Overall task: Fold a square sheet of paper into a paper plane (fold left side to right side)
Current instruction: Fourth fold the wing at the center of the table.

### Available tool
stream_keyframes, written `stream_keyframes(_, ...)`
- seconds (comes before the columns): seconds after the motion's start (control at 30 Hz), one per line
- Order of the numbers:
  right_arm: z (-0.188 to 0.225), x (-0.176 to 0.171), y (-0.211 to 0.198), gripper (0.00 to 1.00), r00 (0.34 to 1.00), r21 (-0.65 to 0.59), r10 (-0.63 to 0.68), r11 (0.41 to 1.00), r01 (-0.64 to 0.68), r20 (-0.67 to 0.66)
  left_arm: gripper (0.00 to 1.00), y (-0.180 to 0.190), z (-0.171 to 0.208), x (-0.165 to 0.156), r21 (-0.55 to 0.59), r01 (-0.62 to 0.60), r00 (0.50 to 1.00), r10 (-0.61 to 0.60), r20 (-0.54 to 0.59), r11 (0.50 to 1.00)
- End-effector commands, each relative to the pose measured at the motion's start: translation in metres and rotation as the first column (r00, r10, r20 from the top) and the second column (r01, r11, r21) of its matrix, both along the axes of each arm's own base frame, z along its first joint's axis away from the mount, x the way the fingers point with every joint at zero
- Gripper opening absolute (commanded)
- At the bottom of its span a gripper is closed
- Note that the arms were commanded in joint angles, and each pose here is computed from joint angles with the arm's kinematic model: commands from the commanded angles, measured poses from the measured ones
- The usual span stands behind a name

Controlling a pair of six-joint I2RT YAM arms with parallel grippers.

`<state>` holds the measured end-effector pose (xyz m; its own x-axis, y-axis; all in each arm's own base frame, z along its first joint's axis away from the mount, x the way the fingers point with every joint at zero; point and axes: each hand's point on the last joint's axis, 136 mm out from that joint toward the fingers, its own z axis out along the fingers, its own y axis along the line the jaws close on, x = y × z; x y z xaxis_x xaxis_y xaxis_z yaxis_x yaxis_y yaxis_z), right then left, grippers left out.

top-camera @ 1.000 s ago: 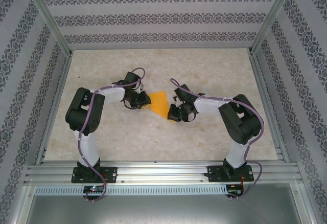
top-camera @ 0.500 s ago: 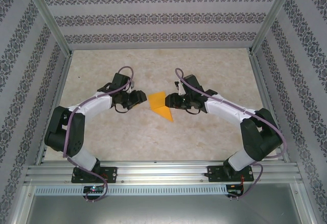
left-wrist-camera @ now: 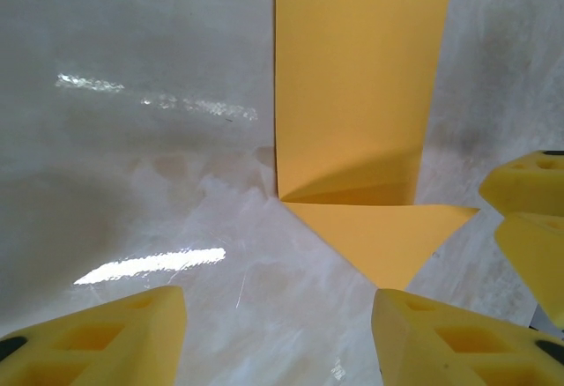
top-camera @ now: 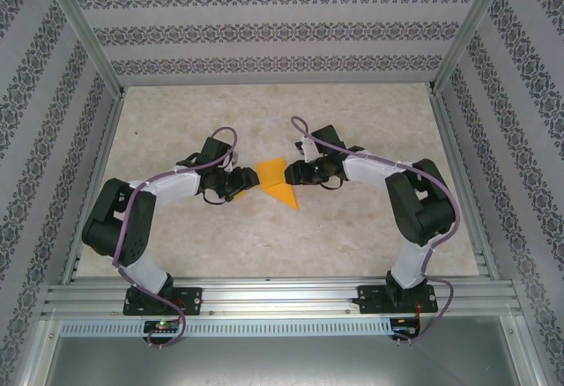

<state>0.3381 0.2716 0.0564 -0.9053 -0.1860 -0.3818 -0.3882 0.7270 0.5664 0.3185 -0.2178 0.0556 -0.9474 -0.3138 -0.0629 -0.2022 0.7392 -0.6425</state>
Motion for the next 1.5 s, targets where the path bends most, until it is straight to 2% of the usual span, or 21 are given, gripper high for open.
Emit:
stream_keyframes(0.0, 0.011, 0.005, 0.016, 0.40, 0.996, 0.075, 0.075, 0.994, -0.078, 0.041, 0.59, -0.012, 0.005, 0.006, -0.031, 0.009, 1.000, -0.008, 0.024, 0.999)
stream_keyframes(0.53, -0.008, 0.008, 0.005, 0.08, 0.999, 0.040, 0.038, 0.998, -0.038, -0.005, 0.60, -0.025, 0.003, 0.007, -0.028, 0.043, 0.999, -0.043, 0.016, 0.999)
stream_keyframes(0.87, -0.010, 0.010, -0.002, 0.07, 1.000, 0.035, 0.021, 0.999, -0.020, -0.013, 0.60, -0.045, 0.003, 0.014, -0.033, 0.067, 0.998, -0.066, 0.018, 0.997)
stream_keyframes(1.0, -0.012, 0.010, -0.002, 0.07, 1.000, 0.036, 0.020, 0.999, -0.020, -0.018, 0.55, -0.052, 0.003, 0.017, -0.035, 0.076, 0.997, -0.076, 0.022, 0.996)
stream_keyframes(1.3, -0.013, 0.008, -0.002, 0.09, 1.000, 0.038, 0.020, 0.999, -0.019, -0.022, 0.33, -0.065, 0.000, 0.025, -0.034, 0.088, 0.996, -0.088, 0.015, 0.996)
stream_keyframes(1.47, -0.009, 0.010, -0.006, 0.13, 1.000, 0.027, 0.000, 1.000, 0.000, -0.004, 0.21, -0.064, -0.002, 0.024, -0.022, 0.085, 0.996, -0.084, 0.006, 0.996)
